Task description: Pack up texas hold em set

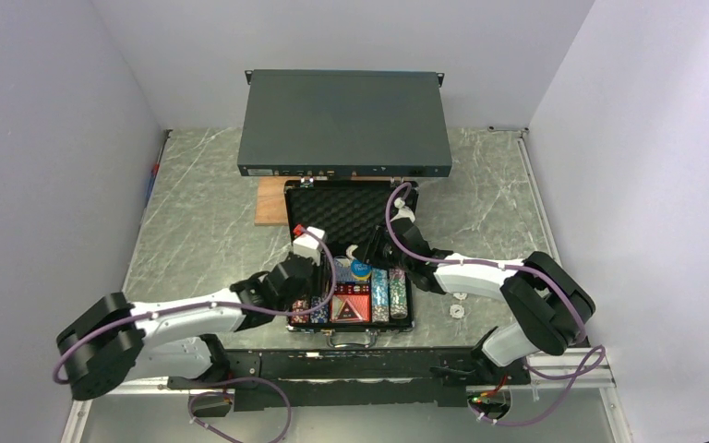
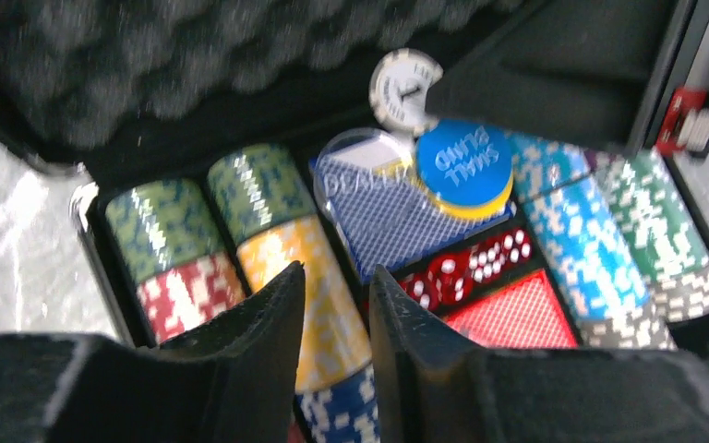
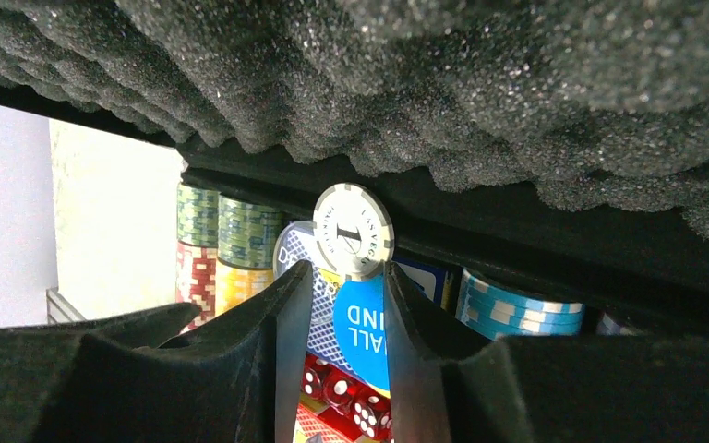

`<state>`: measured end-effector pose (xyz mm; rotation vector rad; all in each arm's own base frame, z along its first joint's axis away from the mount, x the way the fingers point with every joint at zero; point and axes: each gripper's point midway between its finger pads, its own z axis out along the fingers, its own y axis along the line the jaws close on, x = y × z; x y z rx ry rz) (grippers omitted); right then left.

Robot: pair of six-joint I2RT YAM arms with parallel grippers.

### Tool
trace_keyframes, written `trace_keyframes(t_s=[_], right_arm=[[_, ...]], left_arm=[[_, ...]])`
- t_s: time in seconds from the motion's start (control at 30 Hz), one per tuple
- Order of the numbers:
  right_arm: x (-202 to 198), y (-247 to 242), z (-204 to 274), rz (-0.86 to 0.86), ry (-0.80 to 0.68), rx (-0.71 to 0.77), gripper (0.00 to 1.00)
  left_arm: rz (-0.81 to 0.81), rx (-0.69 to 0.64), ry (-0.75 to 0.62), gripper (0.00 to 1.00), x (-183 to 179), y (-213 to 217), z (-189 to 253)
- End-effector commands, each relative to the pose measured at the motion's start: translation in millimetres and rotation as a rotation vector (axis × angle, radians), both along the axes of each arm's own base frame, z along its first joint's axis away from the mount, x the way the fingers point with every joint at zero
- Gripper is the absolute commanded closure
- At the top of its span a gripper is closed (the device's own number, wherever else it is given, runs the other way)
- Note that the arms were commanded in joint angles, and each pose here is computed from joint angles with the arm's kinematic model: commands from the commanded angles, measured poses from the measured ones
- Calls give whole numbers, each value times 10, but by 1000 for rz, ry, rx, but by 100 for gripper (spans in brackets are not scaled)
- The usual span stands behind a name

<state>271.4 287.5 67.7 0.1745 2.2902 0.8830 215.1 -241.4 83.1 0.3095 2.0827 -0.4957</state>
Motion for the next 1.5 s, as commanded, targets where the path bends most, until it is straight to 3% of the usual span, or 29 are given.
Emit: trace_keyframes(t_s=[0.0,0.5,0.73,1.27,1.47], right_arm=[[106,21,84,-22,-32,28,64],[100,-37,62,-1,-15,58,66],[116,-22,32,5,-4,62,68],[155,-332,-15,-88,-9,-96,66],[200,-216,-29,-84,20,-38,65]], left_arm=[[-14,-70,-152,66,362,-318,457],[-66,-17,-84,86,722,-619,110],[-82,-16,-49,87,758,-689,-11],[-83,-42,-5,86,725,-726,-105],[-82,-59,2,81,736,-759,-63]])
